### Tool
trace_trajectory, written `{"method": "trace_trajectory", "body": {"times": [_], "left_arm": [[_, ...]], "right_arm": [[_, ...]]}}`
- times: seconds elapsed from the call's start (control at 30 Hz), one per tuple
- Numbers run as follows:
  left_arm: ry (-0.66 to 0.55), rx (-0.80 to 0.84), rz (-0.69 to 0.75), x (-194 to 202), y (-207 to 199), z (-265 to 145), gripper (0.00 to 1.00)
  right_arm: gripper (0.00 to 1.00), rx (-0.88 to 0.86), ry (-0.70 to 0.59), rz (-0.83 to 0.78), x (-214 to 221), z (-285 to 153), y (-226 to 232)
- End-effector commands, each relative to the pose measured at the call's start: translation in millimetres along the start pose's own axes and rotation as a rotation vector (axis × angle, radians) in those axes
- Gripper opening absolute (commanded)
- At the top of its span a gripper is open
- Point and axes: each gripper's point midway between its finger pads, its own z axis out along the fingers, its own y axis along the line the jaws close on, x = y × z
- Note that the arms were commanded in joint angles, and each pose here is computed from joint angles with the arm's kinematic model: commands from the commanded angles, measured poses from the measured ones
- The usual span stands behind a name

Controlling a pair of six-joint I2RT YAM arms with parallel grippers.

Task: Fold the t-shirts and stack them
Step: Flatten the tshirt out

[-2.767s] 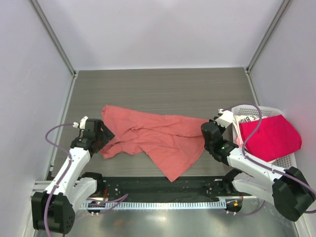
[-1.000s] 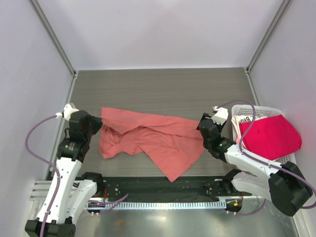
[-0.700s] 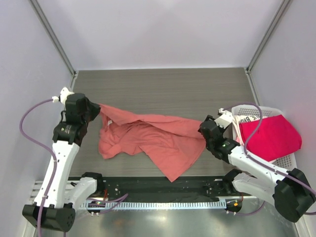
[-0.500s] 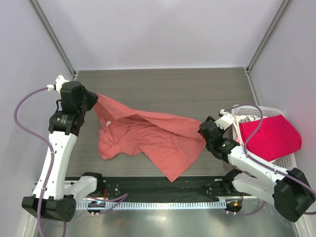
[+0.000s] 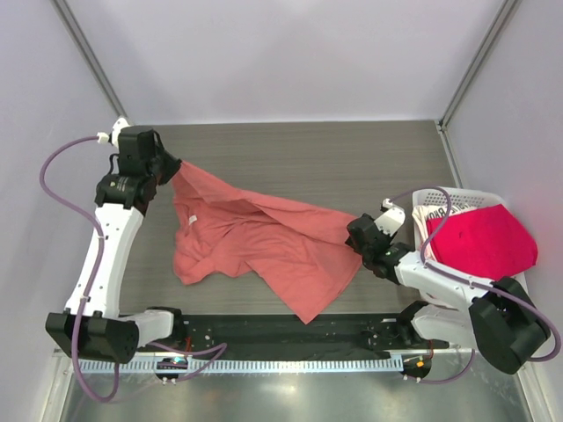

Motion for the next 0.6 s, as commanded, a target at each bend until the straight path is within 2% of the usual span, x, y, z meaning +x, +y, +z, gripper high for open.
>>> {"method": "trace_trajectory", "body": {"times": [0.0, 0.27, 0.33, 0.37, 0.4, 0.43, 0.57], "left_arm": [[-0.03, 0.06, 0.008, -18.4, -18.1, -8.0, 0.0], [-0.035, 0.091, 0.013, -24.2, -28.6, -7.5, 0.0], [-0.03, 0.086, 0.022, -23.8, -28.4, -5.7, 0.0], [-0.028, 0.079, 0.028, -23.8, -27.7, -4.6, 0.0], [-0.025, 0.072, 0.032, -23.7, -27.2, -2.7, 0.0], [-0.022, 0.068, 0.035, -22.7, -26.2, -2.4, 0.0], [-0.023, 0.063, 0.037, -18.1, -20.8, -0.1, 0.0]], "right_arm": [[0.61, -0.007, -0.019, 0.051, -6.2, 1.3, 7.0], [0.59, 0.034, -0.036, 0.039, -3.7, 15.4, 9.1], [0.47, 0.05, -0.052, 0.033, -6.6, 21.2, 12.0], [0.39, 0.054, -0.066, 0.027, -11.1, 21.9, 14.1], [0.23, 0.048, -0.078, 0.033, -17.7, 21.4, 20.9], [0.17, 0.05, -0.09, 0.035, -22.9, 20.2, 22.6], [0.09, -0.006, -0.094, 0.066, -42.5, 4.5, 40.5]]}}
